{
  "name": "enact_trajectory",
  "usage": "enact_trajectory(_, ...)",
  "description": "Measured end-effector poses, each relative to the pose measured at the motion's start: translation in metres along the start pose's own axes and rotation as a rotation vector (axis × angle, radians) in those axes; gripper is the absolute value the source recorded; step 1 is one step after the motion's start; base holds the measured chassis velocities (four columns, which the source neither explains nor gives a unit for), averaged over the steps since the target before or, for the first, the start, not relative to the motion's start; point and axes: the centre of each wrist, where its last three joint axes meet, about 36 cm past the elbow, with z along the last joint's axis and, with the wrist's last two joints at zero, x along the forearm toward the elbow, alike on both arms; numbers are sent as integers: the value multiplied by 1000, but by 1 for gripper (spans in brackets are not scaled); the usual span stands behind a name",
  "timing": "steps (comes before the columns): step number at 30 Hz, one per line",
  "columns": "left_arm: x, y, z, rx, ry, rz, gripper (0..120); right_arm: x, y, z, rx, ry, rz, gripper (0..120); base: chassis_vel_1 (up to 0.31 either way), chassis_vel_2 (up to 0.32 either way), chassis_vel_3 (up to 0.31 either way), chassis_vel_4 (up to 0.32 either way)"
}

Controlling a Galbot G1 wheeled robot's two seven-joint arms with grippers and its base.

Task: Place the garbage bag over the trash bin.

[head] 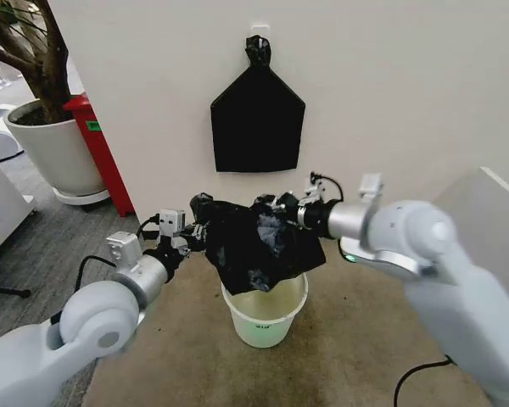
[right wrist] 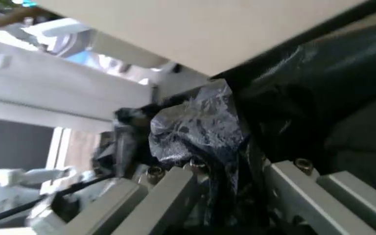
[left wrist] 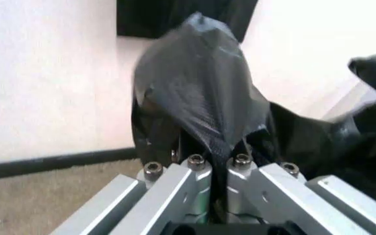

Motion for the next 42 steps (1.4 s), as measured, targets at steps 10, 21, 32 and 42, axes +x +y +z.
enact_trajectory(10, -42, -11, 55, 19, 87, -15, 0, -20, -68, 25, -46, 16, 143, 0, 0, 0, 0, 0)
enact_trajectory(21, -18, -21, 30, 9, 128, -41, 0, 36, -31, 17, -39, -37, 171, 0, 0, 0, 0, 0)
enact_trajectory(32, 45, -23, -6, -74, 235, -108, 0, 72, -6, 55, -1, 16, 406, 0, 0, 0, 0, 0)
enact_trajectory(42, 49, -31, 23, -65, 460, -204, 0, 61, -42, 85, -32, 9, 551, 0, 0, 0, 0, 0)
